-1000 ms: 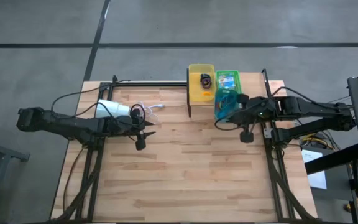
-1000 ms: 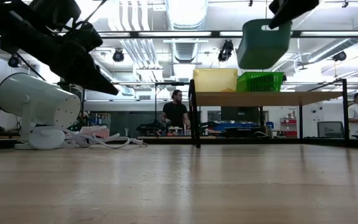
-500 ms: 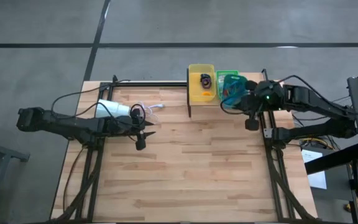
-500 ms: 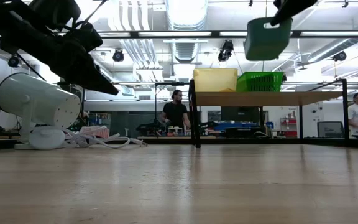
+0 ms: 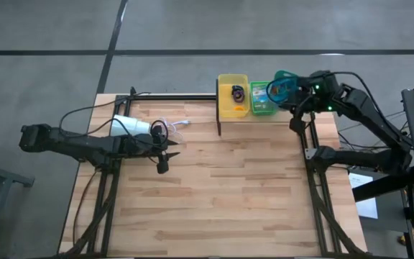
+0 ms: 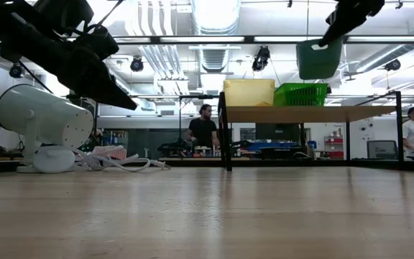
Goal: Pick & Place Office Desk Supplies
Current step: Put the blue bin on the shelf
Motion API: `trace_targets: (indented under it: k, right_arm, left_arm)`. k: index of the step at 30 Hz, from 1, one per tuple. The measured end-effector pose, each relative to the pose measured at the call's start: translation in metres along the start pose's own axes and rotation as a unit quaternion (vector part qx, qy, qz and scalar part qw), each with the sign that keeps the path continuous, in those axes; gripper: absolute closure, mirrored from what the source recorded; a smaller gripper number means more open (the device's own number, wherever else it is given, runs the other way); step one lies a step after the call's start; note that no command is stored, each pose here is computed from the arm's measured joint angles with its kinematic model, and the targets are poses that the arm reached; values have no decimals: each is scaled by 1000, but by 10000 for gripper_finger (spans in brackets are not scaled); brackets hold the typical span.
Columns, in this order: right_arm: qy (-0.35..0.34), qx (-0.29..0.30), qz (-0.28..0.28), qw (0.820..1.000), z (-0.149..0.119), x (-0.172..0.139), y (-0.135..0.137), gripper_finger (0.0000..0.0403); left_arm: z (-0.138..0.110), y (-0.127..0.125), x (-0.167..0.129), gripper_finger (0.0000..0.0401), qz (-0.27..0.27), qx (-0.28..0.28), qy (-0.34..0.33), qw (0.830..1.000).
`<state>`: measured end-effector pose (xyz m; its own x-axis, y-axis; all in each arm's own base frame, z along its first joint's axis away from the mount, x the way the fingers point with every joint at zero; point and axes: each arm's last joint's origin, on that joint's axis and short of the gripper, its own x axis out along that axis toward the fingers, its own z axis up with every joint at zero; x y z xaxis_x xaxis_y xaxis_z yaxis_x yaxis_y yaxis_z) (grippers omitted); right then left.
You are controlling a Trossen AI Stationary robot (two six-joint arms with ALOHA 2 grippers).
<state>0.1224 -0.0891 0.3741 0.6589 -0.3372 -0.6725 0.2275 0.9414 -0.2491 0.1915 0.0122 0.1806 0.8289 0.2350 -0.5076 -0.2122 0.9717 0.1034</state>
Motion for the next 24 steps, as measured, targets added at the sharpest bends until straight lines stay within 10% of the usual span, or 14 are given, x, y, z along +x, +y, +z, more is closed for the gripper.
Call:
trace_targets:
  k: [24]
  right_arm:
    - [121, 27, -22, 992, -41, -1, -20, 395]
  left_arm:
    - [0, 0, 0, 211, 0, 0, 0, 1000]
